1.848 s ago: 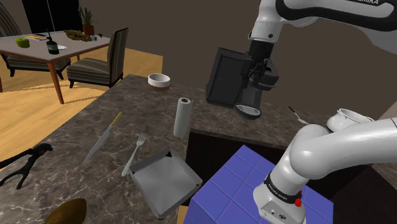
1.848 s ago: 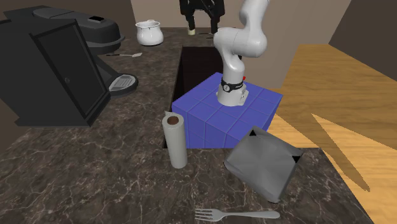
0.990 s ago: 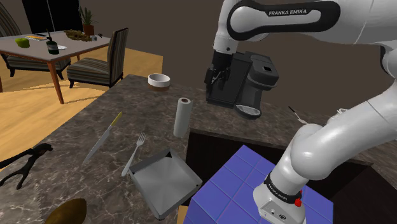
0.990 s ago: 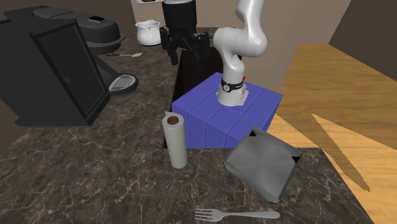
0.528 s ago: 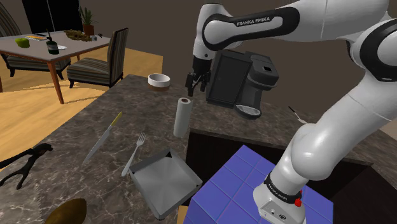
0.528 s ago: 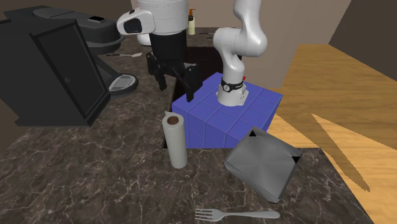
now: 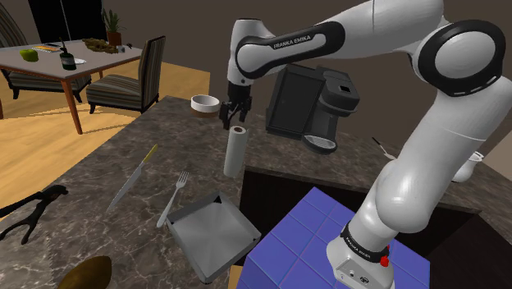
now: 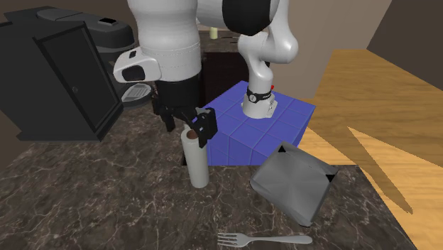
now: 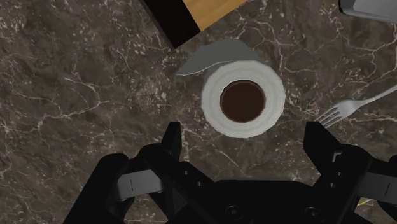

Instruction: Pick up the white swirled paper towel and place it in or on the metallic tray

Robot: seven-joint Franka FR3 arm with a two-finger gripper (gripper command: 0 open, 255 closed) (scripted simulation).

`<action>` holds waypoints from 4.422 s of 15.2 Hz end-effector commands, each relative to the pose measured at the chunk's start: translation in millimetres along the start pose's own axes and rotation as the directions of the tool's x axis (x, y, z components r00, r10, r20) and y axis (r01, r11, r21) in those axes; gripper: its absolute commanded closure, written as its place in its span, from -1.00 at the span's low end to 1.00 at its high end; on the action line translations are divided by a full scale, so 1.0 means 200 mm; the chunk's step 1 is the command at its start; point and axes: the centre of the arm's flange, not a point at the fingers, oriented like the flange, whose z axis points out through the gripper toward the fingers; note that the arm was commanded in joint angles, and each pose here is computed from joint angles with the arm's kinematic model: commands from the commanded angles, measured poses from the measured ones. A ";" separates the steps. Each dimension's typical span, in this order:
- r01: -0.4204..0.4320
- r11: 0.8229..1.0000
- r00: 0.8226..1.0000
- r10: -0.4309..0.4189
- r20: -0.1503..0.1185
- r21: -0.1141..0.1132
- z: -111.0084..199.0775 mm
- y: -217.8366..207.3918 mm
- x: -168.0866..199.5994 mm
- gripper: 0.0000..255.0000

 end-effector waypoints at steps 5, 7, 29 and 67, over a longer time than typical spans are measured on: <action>0.001 1.000 1.000 -0.001 -0.001 0.000 0.14 -0.01 0.01 -1.00; 0.001 1.000 1.000 -0.001 -0.001 0.000 0.14 -0.01 0.01 -1.00; 0.001 1.000 1.000 -0.001 -0.001 0.000 -0.04 0.00 0.01 1.00; 0.001 1.000 1.000 -0.001 -0.001 0.000 -0.91 -1.17 -0.70 1.00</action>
